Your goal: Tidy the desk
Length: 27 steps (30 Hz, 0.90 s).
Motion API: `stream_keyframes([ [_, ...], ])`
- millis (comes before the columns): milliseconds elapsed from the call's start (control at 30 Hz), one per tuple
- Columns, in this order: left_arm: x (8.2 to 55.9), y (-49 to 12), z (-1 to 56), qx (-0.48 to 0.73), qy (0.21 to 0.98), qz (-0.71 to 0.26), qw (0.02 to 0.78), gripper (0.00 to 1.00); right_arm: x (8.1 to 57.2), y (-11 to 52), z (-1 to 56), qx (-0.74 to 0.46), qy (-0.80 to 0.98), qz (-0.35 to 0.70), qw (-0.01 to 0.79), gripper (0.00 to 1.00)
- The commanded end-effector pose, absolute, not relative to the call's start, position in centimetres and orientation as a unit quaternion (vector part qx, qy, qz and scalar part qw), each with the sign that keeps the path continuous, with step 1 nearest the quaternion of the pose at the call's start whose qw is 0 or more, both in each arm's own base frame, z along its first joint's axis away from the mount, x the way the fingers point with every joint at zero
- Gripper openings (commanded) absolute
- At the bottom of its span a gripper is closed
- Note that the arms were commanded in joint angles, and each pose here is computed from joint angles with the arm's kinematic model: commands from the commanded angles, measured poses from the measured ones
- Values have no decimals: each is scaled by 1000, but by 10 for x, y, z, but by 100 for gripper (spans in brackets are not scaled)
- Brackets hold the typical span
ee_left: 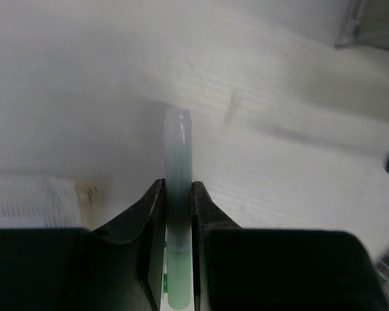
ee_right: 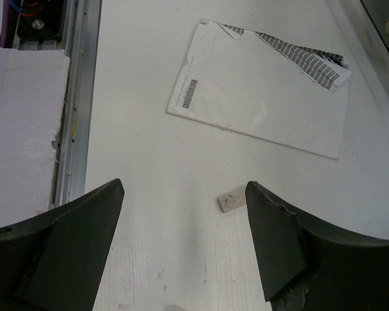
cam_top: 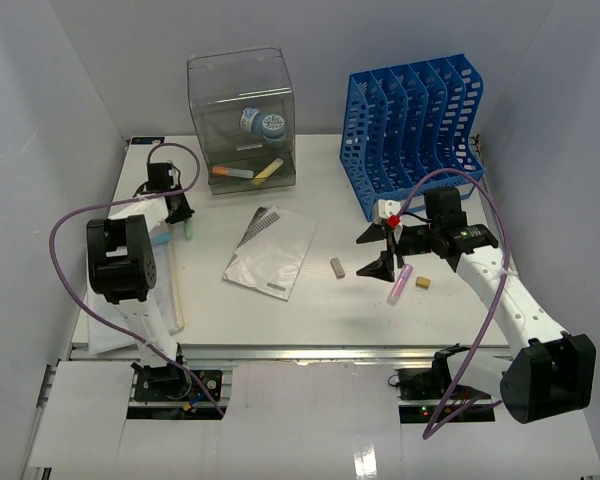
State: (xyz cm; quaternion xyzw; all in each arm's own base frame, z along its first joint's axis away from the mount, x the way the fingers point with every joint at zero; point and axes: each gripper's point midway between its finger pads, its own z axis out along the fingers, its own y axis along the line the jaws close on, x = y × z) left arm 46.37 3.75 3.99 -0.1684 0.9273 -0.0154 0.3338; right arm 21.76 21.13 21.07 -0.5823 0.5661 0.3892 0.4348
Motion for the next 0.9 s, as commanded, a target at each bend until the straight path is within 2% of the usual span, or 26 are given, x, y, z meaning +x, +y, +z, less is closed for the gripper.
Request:
stream_keyframes([
  [0, 451, -15, 125, -228, 857, -187, 422, 0, 216, 211, 218, -581, 556, 398, 443, 82],
  [67, 428, -34, 145, -253, 818, -258, 447, 0, 216, 210, 218, -578, 556, 399, 443, 82],
  [233, 398, -68, 171, -355, 731, -400, 425, 0, 216, 209, 219, -574, 557, 404, 443, 82],
  [433, 433, -97, 215, -435, 652, -476, 398, 0, 218, 208, 216, -571, 562, 405, 440, 82],
  [633, 492, -116, 224, -514, 623, -466, 362, 0, 223, 206, 209, -567, 574, 400, 435, 82],
  [733, 514, -122, 208, -545, 622, -443, 346, 3, 225, 205, 205, -566, 579, 399, 431, 82],
  [867, 537, -116, 200, -575, 629, -397, 341, 25, 226, 205, 203, -564, 581, 399, 430, 82],
])
